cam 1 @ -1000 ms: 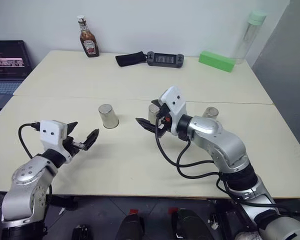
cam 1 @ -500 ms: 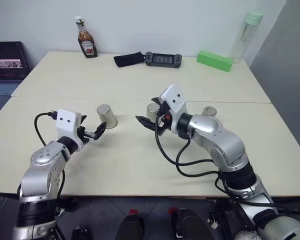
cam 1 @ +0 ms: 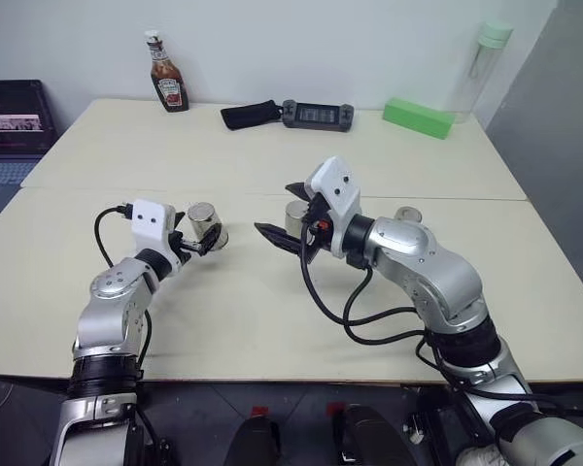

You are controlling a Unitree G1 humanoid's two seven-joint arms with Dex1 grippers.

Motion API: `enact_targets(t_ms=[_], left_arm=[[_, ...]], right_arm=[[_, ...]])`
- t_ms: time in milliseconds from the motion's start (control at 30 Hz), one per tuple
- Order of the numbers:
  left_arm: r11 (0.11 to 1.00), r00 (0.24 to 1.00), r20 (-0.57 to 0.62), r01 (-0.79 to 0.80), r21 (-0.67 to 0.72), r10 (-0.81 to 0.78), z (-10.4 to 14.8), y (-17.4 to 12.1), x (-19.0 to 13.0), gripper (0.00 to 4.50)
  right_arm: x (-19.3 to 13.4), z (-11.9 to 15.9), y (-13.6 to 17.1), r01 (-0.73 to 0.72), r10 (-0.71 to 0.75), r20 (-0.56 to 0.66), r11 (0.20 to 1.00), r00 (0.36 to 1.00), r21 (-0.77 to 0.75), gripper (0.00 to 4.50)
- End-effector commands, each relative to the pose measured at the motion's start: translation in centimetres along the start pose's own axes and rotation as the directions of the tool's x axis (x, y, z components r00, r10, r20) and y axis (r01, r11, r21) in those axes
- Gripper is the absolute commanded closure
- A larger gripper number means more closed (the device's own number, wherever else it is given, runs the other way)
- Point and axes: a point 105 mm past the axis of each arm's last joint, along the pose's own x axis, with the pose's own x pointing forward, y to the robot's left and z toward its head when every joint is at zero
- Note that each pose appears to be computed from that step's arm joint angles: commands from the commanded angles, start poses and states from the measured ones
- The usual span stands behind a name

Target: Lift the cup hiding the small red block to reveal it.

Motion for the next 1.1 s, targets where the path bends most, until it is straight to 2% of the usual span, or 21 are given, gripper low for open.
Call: enact_targets(t_ms=[33,267,400,567,733,967,1100], left_arm=[[1.000,0.998,0.051,0.020,0.024,-0.022,1.1,-0.2,0.8,0.03],[0.999,0.997,0.071,0.034,0.017,-0.035,1.0,-0.5,1.9,0.03],[0.999,0.997,0.072,0.033,0.013,-0.034,0.6,-0.5,1.9,0.68],[1.000,0.996,0.084,0.005,0.000,-0.005,0.7,0.4,1.5,1.76],[1.000,0.994,0.111,-0.011,-0.018,0.013,1.3,0.9,0.9,1.80],[0.999,0.981,0.192,0.019,0.048,-0.028,4.7,0.9,-1.2,1.80],[0.996,0.980,0.198,-0.004,0.088,-0.014,6.8,2.3,-3.5,1.81]], right_arm=[[-0.4,1.4,0.7,-0.037,0.037,0.046,0.999,0.998,-0.008,0.00],[-0.5,1.3,1.0,-0.048,0.048,0.040,0.999,0.998,-0.004,0.00],[-0.6,1.2,1.1,-0.045,0.045,0.037,0.999,0.998,-0.003,0.00],[-0.7,1.2,1.1,-0.044,0.044,0.039,0.999,0.998,-0.001,0.00],[-0.7,1.2,1.2,-0.049,0.049,0.041,0.999,0.998,-0.001,0.00],[-0.7,1.2,1.4,-0.063,0.063,0.041,0.998,0.997,0.004,0.00],[-1.0,-0.2,1.2,-0.056,0.057,-0.031,0.998,0.998,0.024,0.00]])
